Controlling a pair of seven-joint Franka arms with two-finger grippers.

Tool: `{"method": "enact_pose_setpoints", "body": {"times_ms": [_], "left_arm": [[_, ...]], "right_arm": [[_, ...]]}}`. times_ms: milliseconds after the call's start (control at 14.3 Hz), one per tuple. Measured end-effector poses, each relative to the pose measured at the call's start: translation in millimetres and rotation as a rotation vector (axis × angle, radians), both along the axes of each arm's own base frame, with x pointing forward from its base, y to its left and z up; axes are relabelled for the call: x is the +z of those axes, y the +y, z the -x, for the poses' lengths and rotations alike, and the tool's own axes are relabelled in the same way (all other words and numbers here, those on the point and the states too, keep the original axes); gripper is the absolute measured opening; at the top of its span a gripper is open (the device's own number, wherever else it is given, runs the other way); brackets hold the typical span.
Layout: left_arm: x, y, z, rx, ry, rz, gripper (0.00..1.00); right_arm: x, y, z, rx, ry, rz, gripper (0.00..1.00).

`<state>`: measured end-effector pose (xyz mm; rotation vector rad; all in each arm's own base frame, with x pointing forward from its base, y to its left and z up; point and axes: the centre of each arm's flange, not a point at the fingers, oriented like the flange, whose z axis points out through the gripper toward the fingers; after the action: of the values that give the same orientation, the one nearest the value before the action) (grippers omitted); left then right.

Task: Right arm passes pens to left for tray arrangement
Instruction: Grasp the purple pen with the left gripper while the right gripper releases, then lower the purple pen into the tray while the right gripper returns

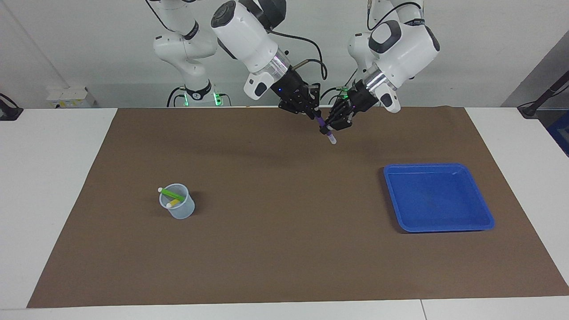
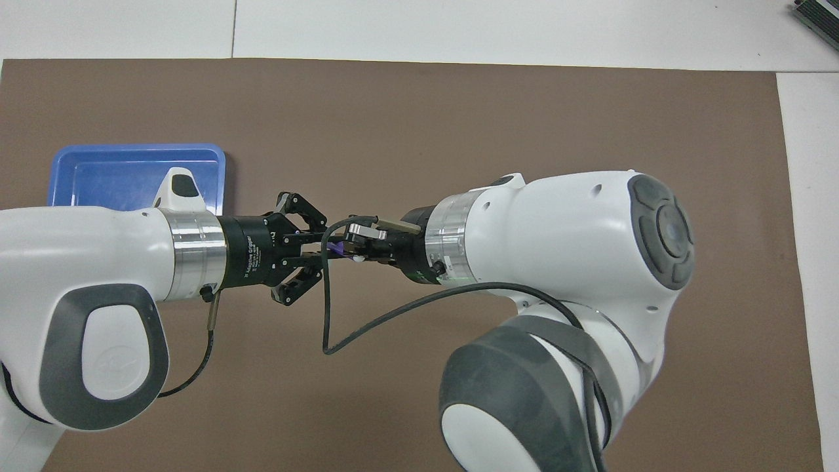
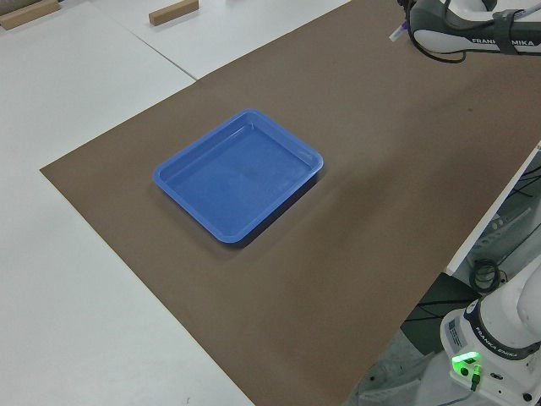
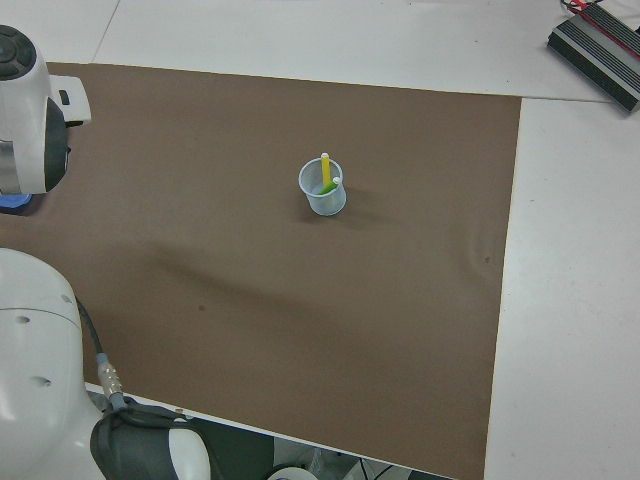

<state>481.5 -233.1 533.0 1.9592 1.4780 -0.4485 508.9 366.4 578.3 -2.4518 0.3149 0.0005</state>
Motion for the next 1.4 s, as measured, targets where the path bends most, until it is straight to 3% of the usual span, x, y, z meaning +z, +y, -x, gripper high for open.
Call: {"method": "enact_pose_setpoints", "body": {"times_ms": [210, 280, 350, 490, 770, 840, 910, 1190, 1401], "left_arm": [[-1, 4, 0, -0.011, 0.007, 0.000, 0.17], [-2, 11, -2, -0.021, 0.013, -0.002, 0.17], [-5, 22, -4, -0.043, 0.022, -0.004, 0.17], [-7, 57, -13, -0.051, 0.016, -0.004, 0.17], [-8, 87, -13, -0.136, -0.019, -0.070, 0.17], [-10, 89, -10, -0.177, -0.024, -0.102, 0.17], [-13, 90, -6, -0.241, -0.043, -0.140, 0.17], [-41, 111, 14, -0.502, -0.151, -0.308, 0.17], [-61, 171, 10, -0.626, -0.230, -0.396, 0.17]], "right_arm": [[-2, 2, 0.6, 0.001, 0.009, -0.007, 0.18], [-2, 2, 0.3, 0.000, 0.010, -0.010, 0.24], [0, 2, -0.4, -0.005, 0.005, -0.017, 0.24], [0, -2, -3.3, -0.012, 0.007, -0.015, 0.41], [-4, -9, -5.6, 0.005, 0.016, 0.008, 0.88], [-6, -14, -7.2, 0.038, 0.002, 0.027, 0.98], [-9, -22, -10.6, 0.084, -0.023, 0.056, 1.00], [-20, -63, -27.6, 0.299, -0.154, 0.203, 1.00], [-24, -85, -37.2, 0.471, -0.268, 0.326, 1.00]]}}
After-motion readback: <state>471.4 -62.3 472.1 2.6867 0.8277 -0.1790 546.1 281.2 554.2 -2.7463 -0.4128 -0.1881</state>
